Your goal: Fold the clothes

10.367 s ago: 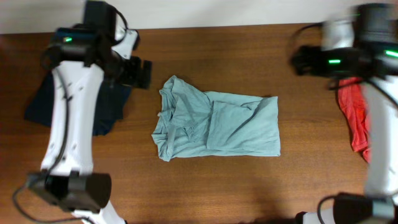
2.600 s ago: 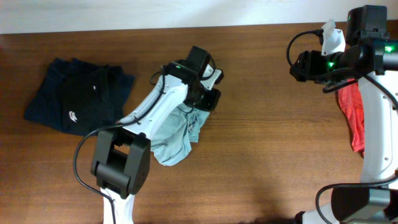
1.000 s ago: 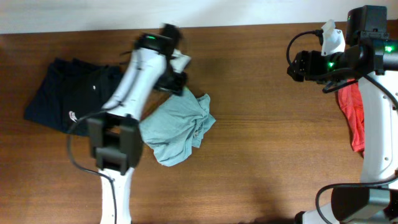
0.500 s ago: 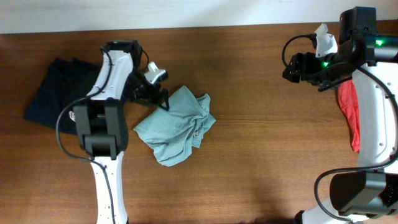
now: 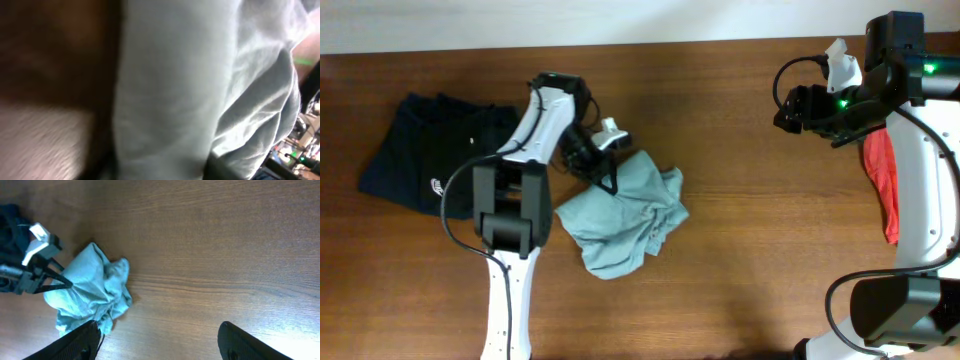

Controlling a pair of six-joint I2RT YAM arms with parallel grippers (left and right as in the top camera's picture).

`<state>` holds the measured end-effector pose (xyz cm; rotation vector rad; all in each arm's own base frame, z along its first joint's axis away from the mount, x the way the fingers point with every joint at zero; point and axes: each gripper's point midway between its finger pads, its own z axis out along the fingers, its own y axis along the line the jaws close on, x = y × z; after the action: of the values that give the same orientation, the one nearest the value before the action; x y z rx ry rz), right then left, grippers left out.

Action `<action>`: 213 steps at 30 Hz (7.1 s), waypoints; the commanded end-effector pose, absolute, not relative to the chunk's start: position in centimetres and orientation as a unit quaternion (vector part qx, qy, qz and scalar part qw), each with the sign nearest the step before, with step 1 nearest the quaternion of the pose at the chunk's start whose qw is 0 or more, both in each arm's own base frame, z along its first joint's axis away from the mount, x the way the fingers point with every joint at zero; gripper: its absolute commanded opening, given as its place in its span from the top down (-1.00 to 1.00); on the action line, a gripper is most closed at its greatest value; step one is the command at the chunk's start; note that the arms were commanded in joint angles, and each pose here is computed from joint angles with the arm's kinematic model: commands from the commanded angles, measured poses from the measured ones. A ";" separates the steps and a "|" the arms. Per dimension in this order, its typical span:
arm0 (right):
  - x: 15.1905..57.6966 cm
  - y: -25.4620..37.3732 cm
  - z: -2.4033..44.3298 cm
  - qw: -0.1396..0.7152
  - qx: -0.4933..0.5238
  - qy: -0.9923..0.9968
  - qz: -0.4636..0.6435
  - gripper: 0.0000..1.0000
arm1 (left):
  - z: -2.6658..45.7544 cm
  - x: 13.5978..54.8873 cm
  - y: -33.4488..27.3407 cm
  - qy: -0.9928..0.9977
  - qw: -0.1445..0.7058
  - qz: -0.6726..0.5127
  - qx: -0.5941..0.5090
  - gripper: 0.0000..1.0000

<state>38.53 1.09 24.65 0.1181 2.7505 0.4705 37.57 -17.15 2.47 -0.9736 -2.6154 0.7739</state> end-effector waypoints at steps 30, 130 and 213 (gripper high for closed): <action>38.3 1.5 24.6 0.169 0.038 0.970 0.172 -0.59 | 20.5 43.5 -5.1 -0.895 -0.154 0.394 -0.143 0.99; 30.3 0.9 38.2 0.373 -0.003 0.922 0.101 -0.97 | 40.9 28.6 6.8 -0.930 -0.367 0.020 0.017 -0.99; 23.3 6.4 13.6 0.613 -0.130 0.772 0.108 -0.97 | 43.5 28.5 6.3 -0.898 -0.440 -0.007 -0.005 -0.99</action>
<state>23.38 6.11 13.71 -0.2909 1.7852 0.2371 29.23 7.21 41.91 0.0366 -3.9612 0.0075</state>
